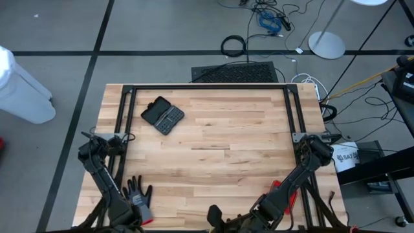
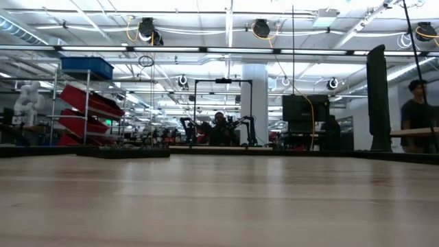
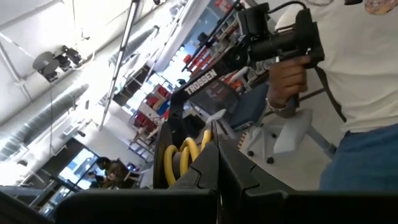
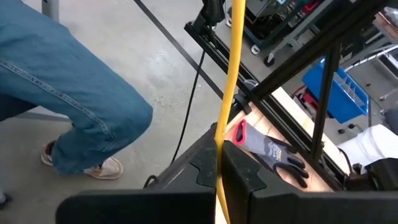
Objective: Coil cords
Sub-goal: Coil the yellow wire onto the spool
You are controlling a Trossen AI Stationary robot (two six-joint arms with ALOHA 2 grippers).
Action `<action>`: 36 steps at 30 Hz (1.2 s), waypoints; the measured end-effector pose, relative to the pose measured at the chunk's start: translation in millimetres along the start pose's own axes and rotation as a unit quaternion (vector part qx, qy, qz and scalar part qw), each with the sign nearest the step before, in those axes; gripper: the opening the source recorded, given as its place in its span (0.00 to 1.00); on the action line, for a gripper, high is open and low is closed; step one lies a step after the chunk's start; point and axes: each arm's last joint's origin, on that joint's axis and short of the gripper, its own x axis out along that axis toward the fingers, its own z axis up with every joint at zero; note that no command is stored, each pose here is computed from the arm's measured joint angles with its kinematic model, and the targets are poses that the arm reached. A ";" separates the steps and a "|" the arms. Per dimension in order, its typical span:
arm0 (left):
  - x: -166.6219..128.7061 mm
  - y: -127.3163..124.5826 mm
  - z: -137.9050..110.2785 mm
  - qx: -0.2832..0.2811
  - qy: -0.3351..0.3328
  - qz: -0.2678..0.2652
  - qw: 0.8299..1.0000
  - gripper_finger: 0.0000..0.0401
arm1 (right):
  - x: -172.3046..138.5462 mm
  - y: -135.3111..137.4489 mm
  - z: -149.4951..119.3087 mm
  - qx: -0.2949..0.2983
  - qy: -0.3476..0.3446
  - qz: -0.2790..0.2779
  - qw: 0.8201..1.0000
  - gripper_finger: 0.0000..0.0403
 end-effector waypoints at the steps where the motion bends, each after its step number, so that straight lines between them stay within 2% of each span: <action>1: 0.1 -0.2 -0.1 0.000 -0.002 -0.002 1.000 0.00 | 0.6 -1.6 -0.8 0.000 0.002 -0.001 1.000 0.00; 8: 0.2 -0.4 0.5 0.000 -0.005 -0.001 1.000 0.00 | 3.7 -11.4 -6.2 0.004 0.014 -0.008 1.000 0.00; 36: -0.7 -7.1 12.8 0.016 -0.021 0.004 1.000 0.00 | 3.3 -9.2 -16.2 0.038 0.063 0.005 0.997 0.00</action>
